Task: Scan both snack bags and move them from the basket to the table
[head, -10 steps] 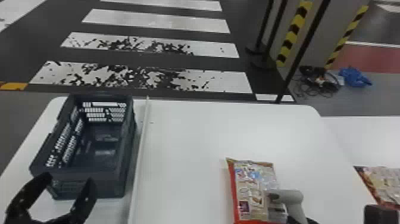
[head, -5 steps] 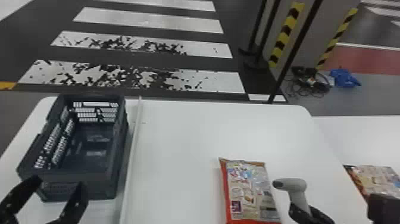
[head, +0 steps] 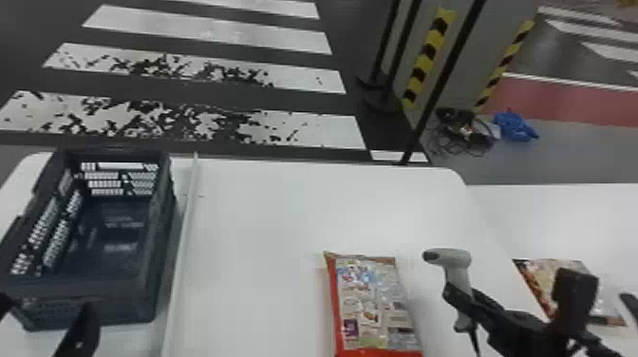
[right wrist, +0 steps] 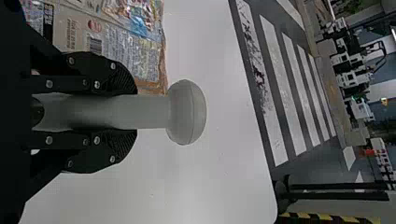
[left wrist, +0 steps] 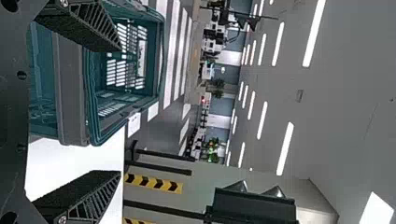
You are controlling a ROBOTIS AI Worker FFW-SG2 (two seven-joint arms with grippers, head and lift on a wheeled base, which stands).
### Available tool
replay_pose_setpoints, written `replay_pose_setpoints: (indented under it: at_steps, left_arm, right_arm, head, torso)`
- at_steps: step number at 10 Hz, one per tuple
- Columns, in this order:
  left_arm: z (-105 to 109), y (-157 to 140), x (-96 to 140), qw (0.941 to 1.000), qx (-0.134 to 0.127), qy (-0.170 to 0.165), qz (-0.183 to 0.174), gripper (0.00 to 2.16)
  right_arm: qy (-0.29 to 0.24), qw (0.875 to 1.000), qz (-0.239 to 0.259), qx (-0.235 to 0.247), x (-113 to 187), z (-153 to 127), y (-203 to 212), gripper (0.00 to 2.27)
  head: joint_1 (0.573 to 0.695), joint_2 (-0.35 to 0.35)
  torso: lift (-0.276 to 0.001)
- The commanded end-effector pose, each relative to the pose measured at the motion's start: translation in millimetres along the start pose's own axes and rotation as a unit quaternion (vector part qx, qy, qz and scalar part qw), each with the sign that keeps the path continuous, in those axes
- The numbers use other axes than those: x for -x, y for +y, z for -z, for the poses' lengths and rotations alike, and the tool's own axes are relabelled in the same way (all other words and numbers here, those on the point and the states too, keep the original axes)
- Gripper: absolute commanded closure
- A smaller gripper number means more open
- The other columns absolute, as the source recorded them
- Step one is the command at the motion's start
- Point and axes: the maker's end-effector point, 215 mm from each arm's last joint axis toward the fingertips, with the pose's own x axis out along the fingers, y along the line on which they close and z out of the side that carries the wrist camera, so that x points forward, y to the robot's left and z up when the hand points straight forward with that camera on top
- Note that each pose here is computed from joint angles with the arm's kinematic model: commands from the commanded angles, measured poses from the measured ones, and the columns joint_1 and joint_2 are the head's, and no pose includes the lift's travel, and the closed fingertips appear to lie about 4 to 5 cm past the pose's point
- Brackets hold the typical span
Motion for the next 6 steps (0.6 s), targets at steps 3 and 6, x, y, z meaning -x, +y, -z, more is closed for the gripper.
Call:
replay_pose_setpoints:
  at_steps: [3,6]
  left_arm:
    - [-6.3,-0.8,5.8,1.0000,-0.005,-0.007,-0.001,0.05]
    - [-4.2,-1.9,7.6,0.9999,-0.009,-0.005,-0.002,0.05]
  right_arm:
    - [0.010,0.999,0.014,0.034,-31.5,-5.2,-36.0,2.25]
    - [0.033,0.998,0.027,0.048,-53.5,15.3,-61.4,2.25]
  head:
    - [0.695,-0.266]
    - [0.695,-0.298]
  torso:
    - [-0.098]
    - [-0.098]
